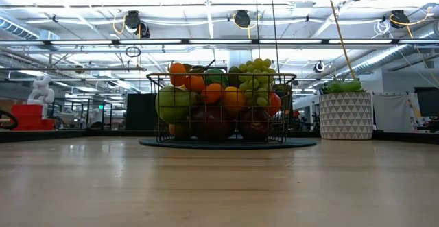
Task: Build produce basket
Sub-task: Put the red grapes into the wire basket
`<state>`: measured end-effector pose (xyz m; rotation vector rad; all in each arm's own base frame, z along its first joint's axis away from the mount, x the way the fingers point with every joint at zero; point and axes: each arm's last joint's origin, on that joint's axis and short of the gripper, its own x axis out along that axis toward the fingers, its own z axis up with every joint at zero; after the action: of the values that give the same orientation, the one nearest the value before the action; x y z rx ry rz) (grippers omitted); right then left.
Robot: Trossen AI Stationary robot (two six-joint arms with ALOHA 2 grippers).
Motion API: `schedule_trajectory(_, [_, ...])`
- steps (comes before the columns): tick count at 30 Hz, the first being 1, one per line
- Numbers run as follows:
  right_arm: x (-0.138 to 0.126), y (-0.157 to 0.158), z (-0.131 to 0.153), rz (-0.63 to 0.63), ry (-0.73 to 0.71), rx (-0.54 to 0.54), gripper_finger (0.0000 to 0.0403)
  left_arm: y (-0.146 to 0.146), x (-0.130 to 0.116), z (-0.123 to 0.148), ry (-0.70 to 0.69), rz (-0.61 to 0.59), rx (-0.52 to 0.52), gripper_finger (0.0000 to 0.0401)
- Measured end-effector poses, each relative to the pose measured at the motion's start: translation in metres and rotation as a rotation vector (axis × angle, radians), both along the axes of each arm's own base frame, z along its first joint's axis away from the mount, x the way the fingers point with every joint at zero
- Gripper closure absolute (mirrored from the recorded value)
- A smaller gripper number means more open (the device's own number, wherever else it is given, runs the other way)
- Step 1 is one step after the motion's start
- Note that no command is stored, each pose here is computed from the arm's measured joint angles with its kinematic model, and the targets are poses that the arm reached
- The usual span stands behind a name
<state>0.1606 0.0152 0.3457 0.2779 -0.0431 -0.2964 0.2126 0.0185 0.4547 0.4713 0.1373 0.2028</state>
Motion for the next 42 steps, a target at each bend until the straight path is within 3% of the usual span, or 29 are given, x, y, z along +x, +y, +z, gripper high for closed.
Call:
schedule_trajectory(8, [0.003,-0.001,0.006,-0.054,-0.072,0.012,0.0403,0.016,0.039,-0.024,0.048,0.083,-0.208,0.0395])
schedule_trajectory(15, [0.004,0.000,0.007,-0.043,-0.106,0.094,0.0403,0.052,0.081,-0.062,0.130,0.031,-0.552,0.0381])
schedule_trajectory(20, [0.004,0.000,0.007,-0.041,-0.121,0.138,0.0403,0.077,0.102,-0.089,0.201,-0.010,-0.691,0.0395])
schedule_trajectory(27, [0.004,0.000,0.007,-0.041,-0.118,0.134,0.0403,0.109,0.128,-0.126,0.250,-0.043,-0.778,0.0377])
schedule_trajectory(34, [0.004,0.000,0.006,-0.042,-0.108,0.124,0.0403,0.140,0.147,-0.159,0.235,0.003,-0.835,0.0394])
schedule_trajectory(42, [0.004,0.000,0.006,-0.045,-0.083,0.051,0.0403,0.137,0.152,-0.170,0.291,-0.084,-0.871,0.0372])
